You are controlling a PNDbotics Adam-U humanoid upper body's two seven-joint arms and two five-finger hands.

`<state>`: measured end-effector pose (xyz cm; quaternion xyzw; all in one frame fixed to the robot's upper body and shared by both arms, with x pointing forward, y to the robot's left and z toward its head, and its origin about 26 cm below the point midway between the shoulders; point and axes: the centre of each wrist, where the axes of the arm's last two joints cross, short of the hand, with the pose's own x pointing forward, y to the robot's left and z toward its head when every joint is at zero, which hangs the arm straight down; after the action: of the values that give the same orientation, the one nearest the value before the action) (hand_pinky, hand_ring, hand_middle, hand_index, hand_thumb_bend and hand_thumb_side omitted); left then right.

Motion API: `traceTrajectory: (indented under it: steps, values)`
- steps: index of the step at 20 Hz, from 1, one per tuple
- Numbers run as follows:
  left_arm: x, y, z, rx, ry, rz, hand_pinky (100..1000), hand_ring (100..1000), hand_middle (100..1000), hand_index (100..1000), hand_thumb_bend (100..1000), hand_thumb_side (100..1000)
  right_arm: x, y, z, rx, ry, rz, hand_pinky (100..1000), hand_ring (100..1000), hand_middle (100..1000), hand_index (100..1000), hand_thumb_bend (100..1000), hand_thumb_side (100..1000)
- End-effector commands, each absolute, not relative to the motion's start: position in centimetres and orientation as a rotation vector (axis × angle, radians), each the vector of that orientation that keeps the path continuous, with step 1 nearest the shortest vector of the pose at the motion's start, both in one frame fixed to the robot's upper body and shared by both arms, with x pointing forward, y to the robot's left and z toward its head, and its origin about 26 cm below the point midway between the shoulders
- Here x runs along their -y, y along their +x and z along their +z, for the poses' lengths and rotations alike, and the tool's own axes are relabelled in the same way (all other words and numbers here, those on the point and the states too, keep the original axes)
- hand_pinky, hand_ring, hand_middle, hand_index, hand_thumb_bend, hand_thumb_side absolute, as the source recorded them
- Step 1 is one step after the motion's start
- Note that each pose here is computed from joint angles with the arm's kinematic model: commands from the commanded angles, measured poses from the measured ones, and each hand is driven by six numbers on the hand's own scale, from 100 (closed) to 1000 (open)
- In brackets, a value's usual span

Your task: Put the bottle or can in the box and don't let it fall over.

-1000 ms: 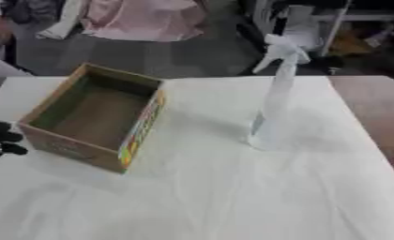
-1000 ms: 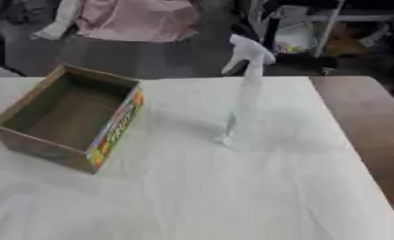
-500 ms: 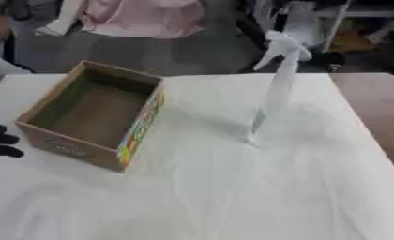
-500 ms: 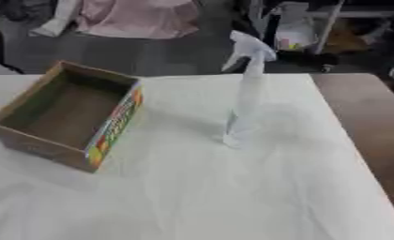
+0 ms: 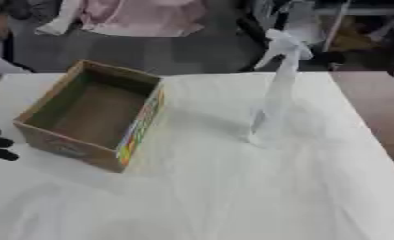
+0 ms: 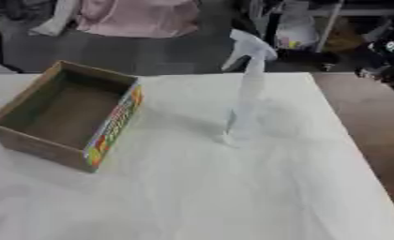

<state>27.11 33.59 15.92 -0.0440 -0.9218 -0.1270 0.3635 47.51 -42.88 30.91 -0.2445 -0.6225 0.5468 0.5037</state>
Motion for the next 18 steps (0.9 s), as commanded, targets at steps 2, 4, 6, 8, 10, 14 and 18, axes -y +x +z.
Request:
traceTrajectory:
  steps: [2, 4, 6, 8, 10, 14, 18]
  values:
    - [-33.4, 27.0, 16.8, 2.398, -0.12, -0.356, 606, 678, 670, 904, 111, 783, 42.4, 47.6, 32.4, 1.501, -0.565, 1.49, 856, 1000, 894, 944, 100, 584]
    - [-33.4, 27.0, 16.8, 2.398, -0.124, -0.358, 606, 677, 670, 904, 111, 783, 41.7, 48.0, 32.4, 1.51, -0.557, 1.49, 856, 1000, 894, 943, 100, 582]
    - [-33.3, 27.1, 16.8, 2.399, -0.127, -0.362, 606, 678, 670, 904, 111, 783, 40.9, 48.3, 32.6, 1.519, -0.553, 1.494, 856, 1000, 894, 942, 100, 576]
    - [-33.3, 27.1, 16.9, 2.399, -0.129, -0.365, 606, 678, 670, 904, 111, 783, 40.1, 48.6, 33.0, 1.535, -0.557, 1.499, 856, 1000, 894, 942, 100, 567]
    - [-33.3, 27.1, 16.9, 2.398, -0.13, -0.368, 605, 677, 670, 904, 111, 783, 39.5, 48.8, 33.7, 1.557, -0.568, 1.5, 857, 1000, 895, 942, 100, 558]
    - [-33.4, 27.1, 16.9, 2.397, -0.127, -0.371, 606, 678, 670, 904, 110, 782, 38.7, 48.8, 35.3, 1.599, -0.585, 1.493, 859, 1000, 899, 945, 100, 543]
    - [-33.5, 27.1, 17.0, 2.398, -0.125, -0.37, 606, 678, 670, 904, 111, 781, 38.2, 48.6, 37.0, 1.637, -0.587, 1.491, 861, 1000, 902, 948, 100, 532]
